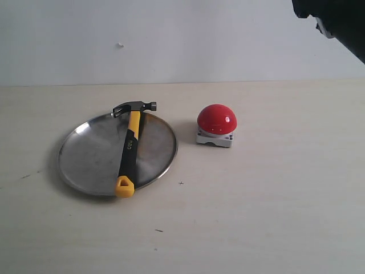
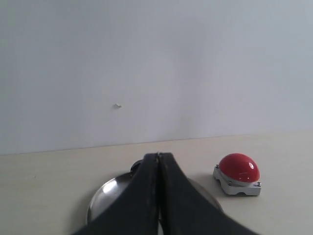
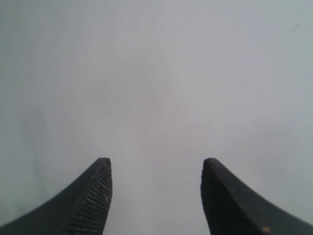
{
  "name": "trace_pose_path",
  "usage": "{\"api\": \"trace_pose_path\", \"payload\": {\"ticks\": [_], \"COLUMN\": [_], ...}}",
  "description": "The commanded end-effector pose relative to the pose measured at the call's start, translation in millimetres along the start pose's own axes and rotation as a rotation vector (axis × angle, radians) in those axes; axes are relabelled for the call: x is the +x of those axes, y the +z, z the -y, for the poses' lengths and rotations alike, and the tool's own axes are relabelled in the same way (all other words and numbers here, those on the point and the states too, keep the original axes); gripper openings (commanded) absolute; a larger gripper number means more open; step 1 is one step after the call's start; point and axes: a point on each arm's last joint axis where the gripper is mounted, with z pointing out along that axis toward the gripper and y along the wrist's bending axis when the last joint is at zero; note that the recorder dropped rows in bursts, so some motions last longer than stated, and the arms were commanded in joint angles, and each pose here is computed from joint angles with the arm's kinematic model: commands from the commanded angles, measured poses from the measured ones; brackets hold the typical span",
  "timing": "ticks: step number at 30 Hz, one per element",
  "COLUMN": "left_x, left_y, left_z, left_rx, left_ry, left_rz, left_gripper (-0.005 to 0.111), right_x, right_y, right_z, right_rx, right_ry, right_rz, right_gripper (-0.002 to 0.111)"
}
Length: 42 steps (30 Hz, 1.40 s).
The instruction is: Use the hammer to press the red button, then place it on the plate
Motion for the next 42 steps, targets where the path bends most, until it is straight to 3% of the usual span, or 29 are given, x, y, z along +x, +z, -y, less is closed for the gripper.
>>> {"api": "trace_pose_path", "payload": {"ticks": [1, 10, 16, 42], "left_x": [0, 0, 8, 22], "left_y": [-3, -13, -25, -45], "left_z": [-4.8, -19.7, -25.2, -27.7], "left_rx": [-0.056, -0.264, -0.366, -0.451], "left_ry": [-0.005, -0.001, -0.016, 0.022], "left_rz": [0.021, 0.041, -0.03, -0.136], "left_gripper": [0.0, 0.0, 0.0, 0.0], "right_x": [-4, -4, -4, -4], "right_y": [1, 1, 1, 1], "right_z": [-2, -2, -2, -2], "right_rx": [-0.013, -0.013, -0.013, -0.013], "right_ry": [-0.012, -0.012, -0.012, -0.012], "right_rz": [0.01, 0.01, 0.01, 0.01], "right_gripper": [0.054, 0.054, 0.054, 0.054]}}
